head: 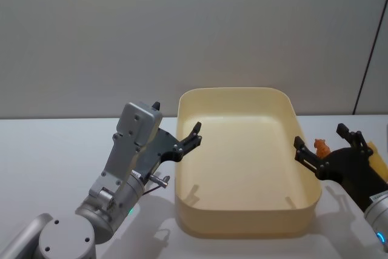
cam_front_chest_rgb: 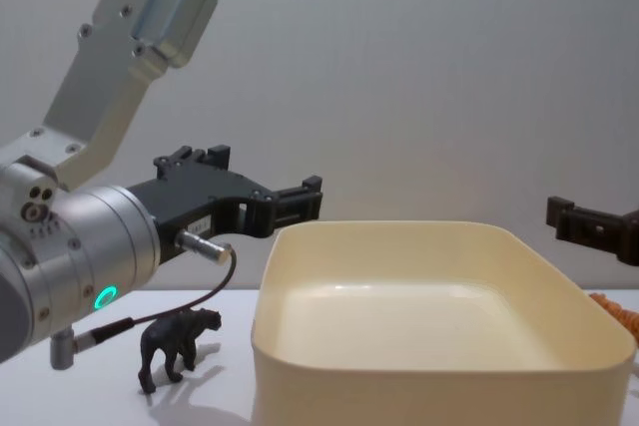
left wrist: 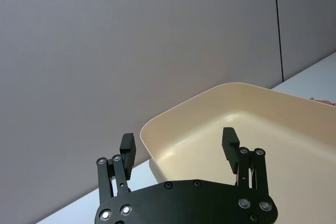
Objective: Pick up the toy alternately with two hands and place it into the central storage box.
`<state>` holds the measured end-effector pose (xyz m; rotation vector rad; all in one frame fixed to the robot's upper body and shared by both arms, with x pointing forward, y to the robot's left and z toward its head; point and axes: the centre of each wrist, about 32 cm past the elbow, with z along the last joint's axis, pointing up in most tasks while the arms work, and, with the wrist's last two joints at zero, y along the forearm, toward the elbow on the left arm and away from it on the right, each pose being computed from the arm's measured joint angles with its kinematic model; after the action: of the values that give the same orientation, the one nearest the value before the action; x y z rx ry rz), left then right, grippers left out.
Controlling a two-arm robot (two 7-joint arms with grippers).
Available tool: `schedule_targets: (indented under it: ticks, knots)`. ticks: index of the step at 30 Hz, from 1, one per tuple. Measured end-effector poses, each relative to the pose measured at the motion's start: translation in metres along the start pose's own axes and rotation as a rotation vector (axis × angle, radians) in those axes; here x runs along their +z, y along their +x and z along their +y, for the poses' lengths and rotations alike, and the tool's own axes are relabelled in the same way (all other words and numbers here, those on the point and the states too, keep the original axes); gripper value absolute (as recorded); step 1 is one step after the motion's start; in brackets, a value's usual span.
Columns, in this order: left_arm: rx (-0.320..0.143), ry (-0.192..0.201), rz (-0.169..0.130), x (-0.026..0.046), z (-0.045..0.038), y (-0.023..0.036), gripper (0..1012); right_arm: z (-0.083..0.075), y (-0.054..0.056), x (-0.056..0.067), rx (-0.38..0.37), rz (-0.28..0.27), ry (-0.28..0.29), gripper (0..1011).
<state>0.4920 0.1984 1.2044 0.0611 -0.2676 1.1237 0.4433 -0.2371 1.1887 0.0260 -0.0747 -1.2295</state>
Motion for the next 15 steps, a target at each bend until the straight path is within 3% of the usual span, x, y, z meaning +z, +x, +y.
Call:
schedule_targets:
  ticks: [15]
  knots:
    - [0.0, 0.0, 0.0, 0.0, 0.0, 0.0, 1001, 0.0, 0.0, 0.0, 0.0, 0.0, 0.0, 1001]
